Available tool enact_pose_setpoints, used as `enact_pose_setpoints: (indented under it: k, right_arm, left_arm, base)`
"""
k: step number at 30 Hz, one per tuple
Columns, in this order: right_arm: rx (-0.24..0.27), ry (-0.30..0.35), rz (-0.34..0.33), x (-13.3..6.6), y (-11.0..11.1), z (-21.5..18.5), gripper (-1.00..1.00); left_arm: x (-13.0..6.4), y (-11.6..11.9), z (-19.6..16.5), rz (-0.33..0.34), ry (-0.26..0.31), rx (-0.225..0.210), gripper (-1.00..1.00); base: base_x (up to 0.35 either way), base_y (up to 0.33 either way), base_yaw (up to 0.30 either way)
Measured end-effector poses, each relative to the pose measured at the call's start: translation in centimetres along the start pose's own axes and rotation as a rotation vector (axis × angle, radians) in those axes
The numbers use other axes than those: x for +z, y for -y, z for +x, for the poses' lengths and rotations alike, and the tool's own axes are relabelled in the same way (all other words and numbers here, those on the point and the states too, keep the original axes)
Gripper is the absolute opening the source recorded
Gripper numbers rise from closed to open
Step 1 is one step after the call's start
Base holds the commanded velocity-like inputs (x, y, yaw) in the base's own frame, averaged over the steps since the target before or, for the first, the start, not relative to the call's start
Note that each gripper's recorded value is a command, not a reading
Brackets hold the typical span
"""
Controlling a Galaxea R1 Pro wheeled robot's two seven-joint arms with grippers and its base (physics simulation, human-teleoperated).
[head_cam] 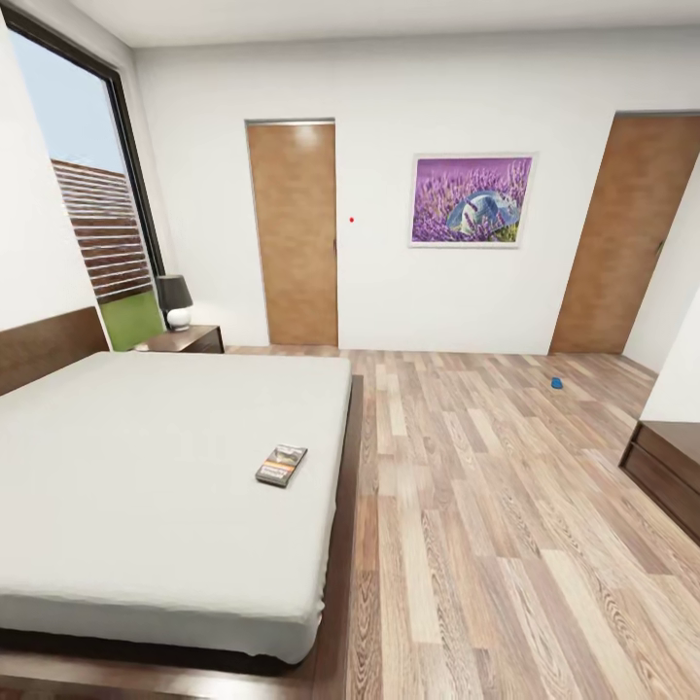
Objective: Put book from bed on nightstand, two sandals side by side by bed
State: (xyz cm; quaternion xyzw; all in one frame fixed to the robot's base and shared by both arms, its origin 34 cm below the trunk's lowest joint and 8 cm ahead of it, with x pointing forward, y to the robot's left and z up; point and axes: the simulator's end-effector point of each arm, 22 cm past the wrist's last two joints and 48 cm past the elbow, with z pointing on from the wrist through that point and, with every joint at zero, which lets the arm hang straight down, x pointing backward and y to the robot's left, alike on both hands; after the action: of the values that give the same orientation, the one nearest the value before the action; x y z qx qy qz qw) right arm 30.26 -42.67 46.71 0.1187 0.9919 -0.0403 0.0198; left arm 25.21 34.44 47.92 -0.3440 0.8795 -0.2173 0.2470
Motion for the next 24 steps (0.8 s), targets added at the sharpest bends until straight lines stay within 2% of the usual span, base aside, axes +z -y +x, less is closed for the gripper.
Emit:
enact_pose_setpoints:
  k: [5,13,15,24]
  right_arm:
    - [0.005,-0.023,-0.006,0.7,-0.3,0.0,1.0]
    - [0.01,-0.052,-0.012,2.0,-0.6,0.4,1.0]
    - [0.01,-0.053,-0.013,2.3,-0.7,0.3,1.0]
    - [0.011,-0.042,-0.014,3.9,-0.9,-0.2,1.0]
  left_arm:
    - [0.4,-0.8,-0.4,0.005,-0.002,-0.044,1.0]
    - [1.6,0.2,-1.2,0.088,0.028,-0.093,1.0]
    - [1.8,0.6,-1.4,0.111,0.035,-0.096,1.0]
    - [3.1,0.0,-1.0,0.131,0.041,-0.097,1.0]
  base:
    - [0.0,0.0,0.0]
    - [0.0,0.0,0.0]
    - [0.0,0.0,0.0]
    - [0.0,0.0,0.0]
